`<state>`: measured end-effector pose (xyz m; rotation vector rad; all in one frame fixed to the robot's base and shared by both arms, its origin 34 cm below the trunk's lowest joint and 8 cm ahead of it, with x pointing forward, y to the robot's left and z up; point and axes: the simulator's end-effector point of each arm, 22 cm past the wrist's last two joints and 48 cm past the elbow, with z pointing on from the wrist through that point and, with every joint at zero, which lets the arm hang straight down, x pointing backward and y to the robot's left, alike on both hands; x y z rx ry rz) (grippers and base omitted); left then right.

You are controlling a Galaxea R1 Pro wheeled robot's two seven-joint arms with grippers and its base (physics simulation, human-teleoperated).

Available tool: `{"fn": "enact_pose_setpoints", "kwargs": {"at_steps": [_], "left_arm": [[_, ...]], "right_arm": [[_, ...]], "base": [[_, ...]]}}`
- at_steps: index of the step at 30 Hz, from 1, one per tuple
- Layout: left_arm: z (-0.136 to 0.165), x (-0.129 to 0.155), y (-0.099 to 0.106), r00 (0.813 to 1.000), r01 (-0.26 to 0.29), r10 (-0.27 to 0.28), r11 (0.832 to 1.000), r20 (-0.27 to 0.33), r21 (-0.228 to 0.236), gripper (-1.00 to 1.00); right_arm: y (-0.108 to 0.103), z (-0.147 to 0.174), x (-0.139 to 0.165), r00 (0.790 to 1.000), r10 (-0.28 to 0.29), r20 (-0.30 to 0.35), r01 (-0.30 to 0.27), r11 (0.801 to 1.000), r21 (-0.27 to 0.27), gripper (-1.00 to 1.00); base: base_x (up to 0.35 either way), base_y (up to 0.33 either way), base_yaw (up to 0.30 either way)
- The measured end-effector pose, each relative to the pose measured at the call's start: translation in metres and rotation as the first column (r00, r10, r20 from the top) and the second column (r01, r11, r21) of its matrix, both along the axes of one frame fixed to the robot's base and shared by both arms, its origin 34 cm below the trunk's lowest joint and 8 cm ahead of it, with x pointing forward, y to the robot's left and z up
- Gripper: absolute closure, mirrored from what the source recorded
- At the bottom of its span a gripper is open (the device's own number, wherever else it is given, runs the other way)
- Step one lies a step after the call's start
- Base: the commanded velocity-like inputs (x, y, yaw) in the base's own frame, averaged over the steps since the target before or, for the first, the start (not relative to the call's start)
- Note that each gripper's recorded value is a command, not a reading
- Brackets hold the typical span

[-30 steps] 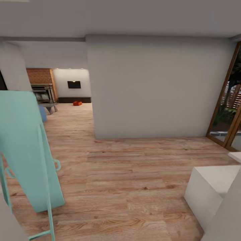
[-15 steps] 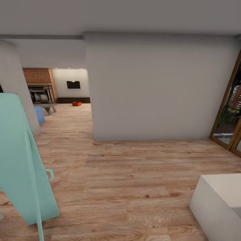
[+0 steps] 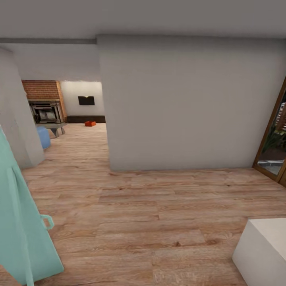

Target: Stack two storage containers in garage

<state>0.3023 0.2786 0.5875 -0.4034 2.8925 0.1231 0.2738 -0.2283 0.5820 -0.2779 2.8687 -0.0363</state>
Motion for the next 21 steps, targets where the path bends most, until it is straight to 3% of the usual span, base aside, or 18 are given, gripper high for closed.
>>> {"fn": "enact_pose_setpoints", "kwargs": {"at_steps": [12, 21], "left_arm": [[0.0, 0.0, 0.0, 1.0, 0.0, 0.0, 1.0, 0.0, 0.0, -1.0], [0.0, 0.0, 0.0, 1.0, 0.0, 0.0, 1.0, 0.0, 0.0, -1.0]], "right_arm": [[0.0017, 0.0, -0.0001, 1.0, 0.003, -0.001, -0.003, 1.0, 0.007, -1.0], [0.0005, 0.0, 0.0003, 1.0, 0.001, 0.0, -0.001, 1.0, 0.004, -1.0]], "base": [[0.323, 0.0, 0.0], [0.323, 0.0, 0.136]]}}
